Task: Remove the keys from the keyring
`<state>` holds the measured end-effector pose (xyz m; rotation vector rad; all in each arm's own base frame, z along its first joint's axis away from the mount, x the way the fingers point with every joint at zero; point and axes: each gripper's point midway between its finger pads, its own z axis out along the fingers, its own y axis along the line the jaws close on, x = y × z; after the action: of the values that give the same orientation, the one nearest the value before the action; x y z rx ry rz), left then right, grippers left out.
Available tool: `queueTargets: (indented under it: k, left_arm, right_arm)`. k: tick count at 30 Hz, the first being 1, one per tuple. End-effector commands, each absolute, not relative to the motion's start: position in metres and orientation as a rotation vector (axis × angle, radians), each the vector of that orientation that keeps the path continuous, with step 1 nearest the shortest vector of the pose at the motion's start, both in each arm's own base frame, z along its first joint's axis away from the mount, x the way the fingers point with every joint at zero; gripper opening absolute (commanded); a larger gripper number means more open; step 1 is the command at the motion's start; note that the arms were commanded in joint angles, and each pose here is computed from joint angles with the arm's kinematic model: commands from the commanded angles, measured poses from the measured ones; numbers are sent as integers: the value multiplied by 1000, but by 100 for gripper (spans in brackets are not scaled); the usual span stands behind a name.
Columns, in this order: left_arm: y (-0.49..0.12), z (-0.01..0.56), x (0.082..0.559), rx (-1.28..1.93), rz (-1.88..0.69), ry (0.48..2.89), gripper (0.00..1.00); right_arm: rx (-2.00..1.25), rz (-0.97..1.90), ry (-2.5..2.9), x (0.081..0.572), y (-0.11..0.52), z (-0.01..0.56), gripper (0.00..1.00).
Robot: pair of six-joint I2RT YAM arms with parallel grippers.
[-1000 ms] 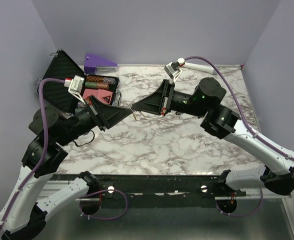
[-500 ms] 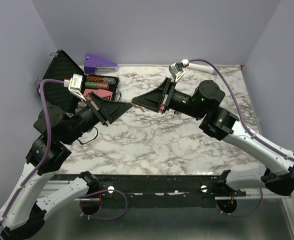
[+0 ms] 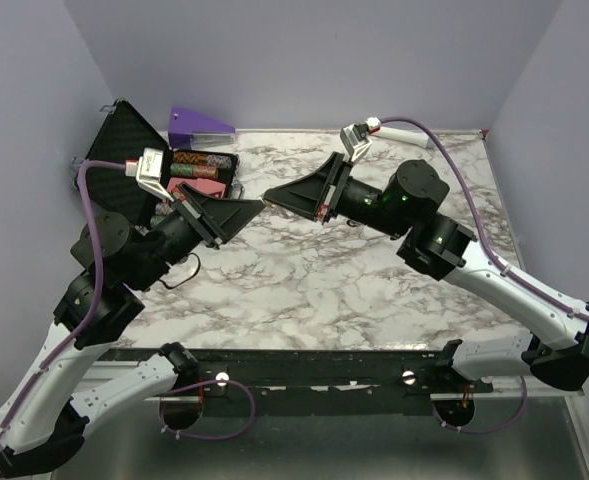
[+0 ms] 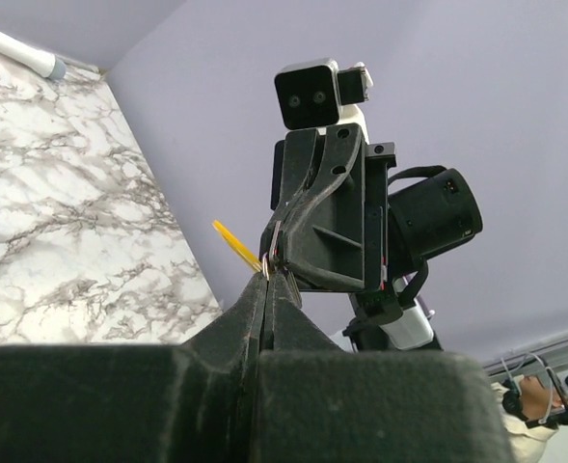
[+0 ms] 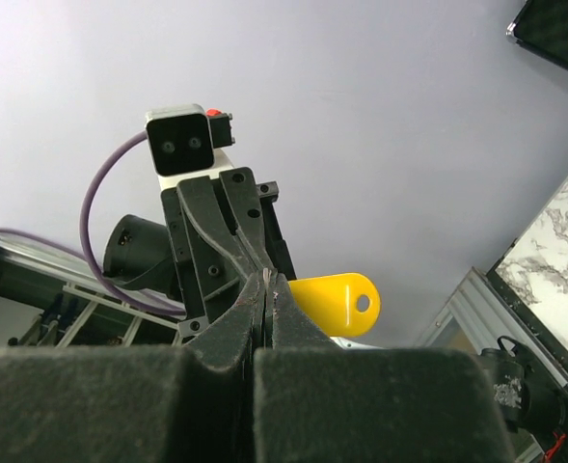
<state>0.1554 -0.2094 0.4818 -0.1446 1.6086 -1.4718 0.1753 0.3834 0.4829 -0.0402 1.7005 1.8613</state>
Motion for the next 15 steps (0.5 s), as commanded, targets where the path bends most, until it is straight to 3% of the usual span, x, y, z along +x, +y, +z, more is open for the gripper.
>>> queueTargets:
  k: [1, 5, 7, 15]
  left_arm:
    - [-201, 515, 137, -78, -1530, 1470, 12]
    - [-195, 511, 135, -54, -1477, 1478, 51]
    - [-191, 508, 133, -45, -1449, 1487, 61]
    - [-179, 499, 127, -16, -1365, 1529, 76]
  right_arm:
    - [14, 1690, 1870, 195, 393, 428, 1]
    - [-8, 1671, 1873, 196, 392, 429, 1]
    - [-20, 1659, 1874, 196, 392, 429, 1]
    - [-54, 1654, 1877, 194, 394, 427, 1]
